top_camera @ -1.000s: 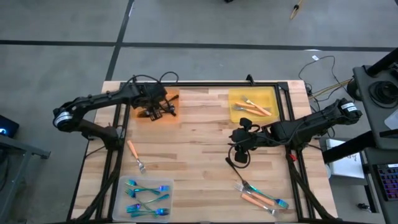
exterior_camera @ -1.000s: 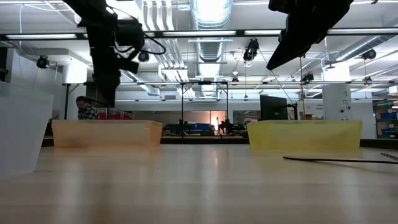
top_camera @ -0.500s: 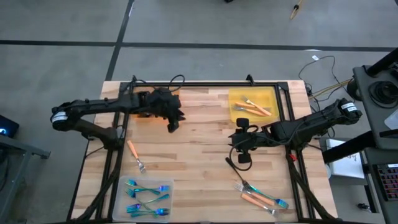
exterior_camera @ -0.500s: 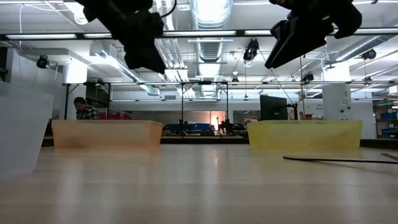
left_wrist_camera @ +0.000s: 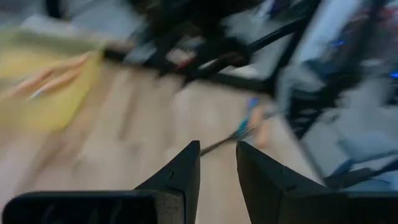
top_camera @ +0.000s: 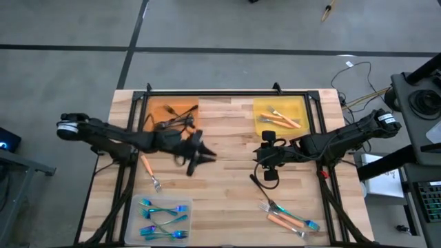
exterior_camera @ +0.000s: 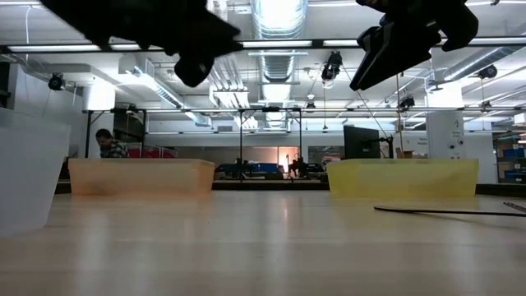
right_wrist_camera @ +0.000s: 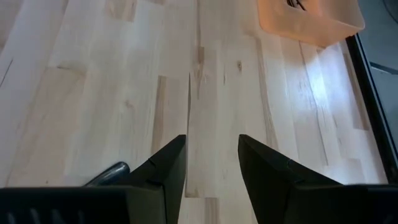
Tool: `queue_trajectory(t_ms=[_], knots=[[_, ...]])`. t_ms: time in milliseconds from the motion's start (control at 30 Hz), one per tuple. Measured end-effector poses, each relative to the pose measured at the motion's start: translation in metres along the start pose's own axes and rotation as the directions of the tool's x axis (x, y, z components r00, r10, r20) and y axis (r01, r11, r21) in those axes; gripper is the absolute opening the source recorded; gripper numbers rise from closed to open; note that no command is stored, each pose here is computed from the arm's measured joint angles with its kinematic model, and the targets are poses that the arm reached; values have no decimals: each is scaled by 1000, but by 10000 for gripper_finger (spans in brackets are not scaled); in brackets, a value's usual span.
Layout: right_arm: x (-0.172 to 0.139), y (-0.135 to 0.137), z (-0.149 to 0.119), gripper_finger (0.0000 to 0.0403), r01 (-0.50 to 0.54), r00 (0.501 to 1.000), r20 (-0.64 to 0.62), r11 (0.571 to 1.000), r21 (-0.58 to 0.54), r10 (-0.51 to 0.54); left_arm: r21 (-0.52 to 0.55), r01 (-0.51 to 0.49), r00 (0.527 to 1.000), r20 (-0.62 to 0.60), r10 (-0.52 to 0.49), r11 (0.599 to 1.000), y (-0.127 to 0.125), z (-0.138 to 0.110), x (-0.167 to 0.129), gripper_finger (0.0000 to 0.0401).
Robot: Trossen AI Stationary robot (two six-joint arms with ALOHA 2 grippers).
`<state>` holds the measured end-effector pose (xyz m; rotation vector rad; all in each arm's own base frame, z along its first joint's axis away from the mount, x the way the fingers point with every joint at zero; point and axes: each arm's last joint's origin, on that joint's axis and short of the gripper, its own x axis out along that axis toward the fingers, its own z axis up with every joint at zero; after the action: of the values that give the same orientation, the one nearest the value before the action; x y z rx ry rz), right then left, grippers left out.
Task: Sort silverware by color (type)
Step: Put the black fork into the orange bin
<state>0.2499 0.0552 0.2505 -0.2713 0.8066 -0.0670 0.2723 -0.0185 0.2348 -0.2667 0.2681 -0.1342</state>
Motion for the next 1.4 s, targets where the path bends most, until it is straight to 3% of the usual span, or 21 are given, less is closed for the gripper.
queue_trajectory(t_ms=[167,367,567,767,900,1033,1167,1300,1400], knots=[[0,0,0,137,0,1000,1,1000,1,0,130,137,978,139,-155,982,-25,-24,-8,79],[0,0,0,137,0,1000,3,1000,1,0,157,201,953,197,-230,967,-37,-33,-14,74],[0,0,6,137,-1,998,60,999,45,-2,161,166,955,220,-199,973,-39,-28,-13,74],[-2,-1,20,137,-56,980,199,943,329,-11,176,129,959,229,-168,976,-39,-27,-13,74],[-2,0,22,137,-104,975,218,955,278,42,160,61,965,241,-99,985,-36,-29,-13,74],[-3,-1,26,137,-95,965,260,959,265,23,154,37,967,244,-75,987,-35,-29,-13,74],[-4,-6,28,137,76,952,259,943,324,-165,151,26,967,247,-63,988,-35,-29,-13,74],[-7,-15,22,137,331,889,169,851,407,-426,151,25,967,247,-63,988,-35,-29,-13,74],[-9,-14,21,137,314,896,173,859,405,-409,152,25,967,247,-63,988,-35,-29,-13,74]])
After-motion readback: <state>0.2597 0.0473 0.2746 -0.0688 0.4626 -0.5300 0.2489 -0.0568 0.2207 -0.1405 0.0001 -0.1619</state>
